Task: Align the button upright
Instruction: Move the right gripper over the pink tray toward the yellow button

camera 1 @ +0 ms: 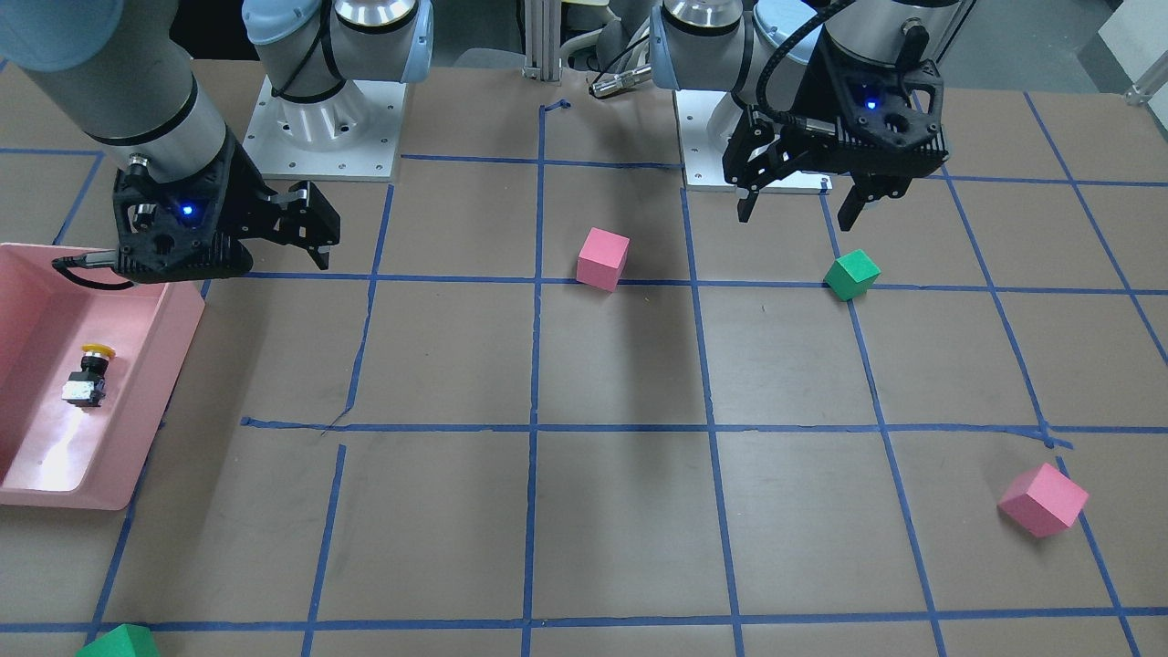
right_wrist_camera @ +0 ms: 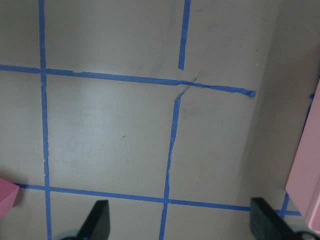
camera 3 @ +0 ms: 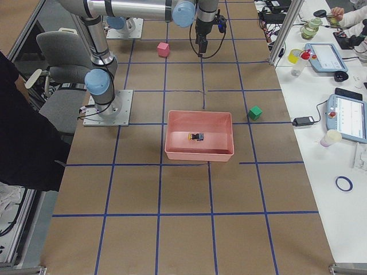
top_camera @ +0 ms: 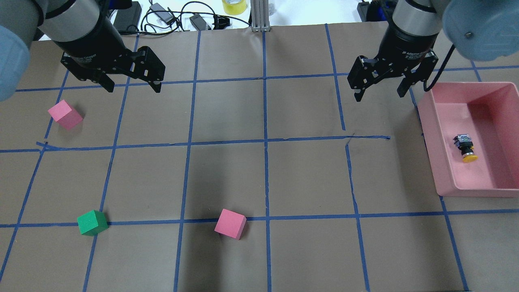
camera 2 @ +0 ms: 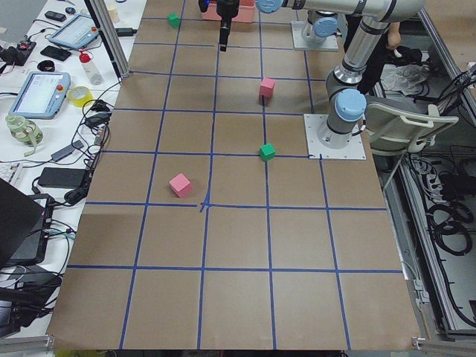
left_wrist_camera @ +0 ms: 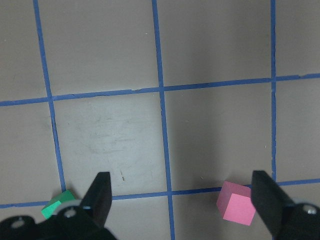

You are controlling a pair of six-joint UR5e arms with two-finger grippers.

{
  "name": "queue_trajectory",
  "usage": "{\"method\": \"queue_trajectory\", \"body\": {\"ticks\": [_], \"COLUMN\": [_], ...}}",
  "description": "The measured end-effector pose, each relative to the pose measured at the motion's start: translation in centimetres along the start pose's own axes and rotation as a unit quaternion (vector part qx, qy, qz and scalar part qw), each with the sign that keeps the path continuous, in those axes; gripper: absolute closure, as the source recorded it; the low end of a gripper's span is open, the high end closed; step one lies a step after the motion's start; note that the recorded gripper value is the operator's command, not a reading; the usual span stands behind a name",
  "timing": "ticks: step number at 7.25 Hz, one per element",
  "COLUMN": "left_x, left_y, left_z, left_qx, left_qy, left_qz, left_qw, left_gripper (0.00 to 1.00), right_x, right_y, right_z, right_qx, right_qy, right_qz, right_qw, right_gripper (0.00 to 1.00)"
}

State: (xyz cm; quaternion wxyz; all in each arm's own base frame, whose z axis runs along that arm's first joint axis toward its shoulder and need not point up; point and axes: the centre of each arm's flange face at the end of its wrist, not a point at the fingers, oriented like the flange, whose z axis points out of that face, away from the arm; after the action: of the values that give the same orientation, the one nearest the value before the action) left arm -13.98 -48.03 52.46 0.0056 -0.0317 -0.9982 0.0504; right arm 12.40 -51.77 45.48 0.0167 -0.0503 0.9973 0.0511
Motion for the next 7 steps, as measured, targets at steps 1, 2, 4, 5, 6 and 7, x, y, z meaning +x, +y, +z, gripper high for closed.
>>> {"method": "queue_trajectory", "body": {"ticks": [1, 2, 4, 5, 6, 7], "left_x": [0.0, 0.0, -0.1, -0.1, -0.1, -0.1], "left_y": [0.0, 0.0, 0.0, -0.1, -0.1, -0.1], "left_z": [0.0, 0.0, 0.1, 0.1, 0.1, 0.0], "left_qx": [0.0, 0.0, -0.001, -0.001, 0.0, 0.0], "left_qy": [0.0, 0.0, 0.0, 0.0, 0.0, 0.0], "left_qz": [0.0, 0.0, 0.0, 0.001, 0.001, 0.002], "left_qw": [1.0, 1.0, 1.0, 1.0, 1.0, 1.0], "left_gripper": [0.0, 0.0, 0.0, 0.0, 0.0, 0.0], "right_x": [0.0, 0.0, 0.4, 0.7, 1.0, 1.2], "right_y": [0.1, 0.1, 0.1, 0.1, 0.1, 0.0], "right_z": [0.1, 0.2, 0.3, 0.3, 0.3, 0.3], "right_qx": [-0.003, -0.005, -0.008, -0.009, -0.01, -0.01], "right_qy": [0.0, 0.001, 0.001, 0.006, 0.015, 0.02], "right_qz": [0.0, 0.001, 0.004, 0.005, 0.006, 0.005], "right_qw": [1.0, 1.0, 1.0, 0.9999, 0.9998, 0.9997], "right_gripper": [0.0, 0.0, 0.0, 0.0, 0.0, 0.0]}}
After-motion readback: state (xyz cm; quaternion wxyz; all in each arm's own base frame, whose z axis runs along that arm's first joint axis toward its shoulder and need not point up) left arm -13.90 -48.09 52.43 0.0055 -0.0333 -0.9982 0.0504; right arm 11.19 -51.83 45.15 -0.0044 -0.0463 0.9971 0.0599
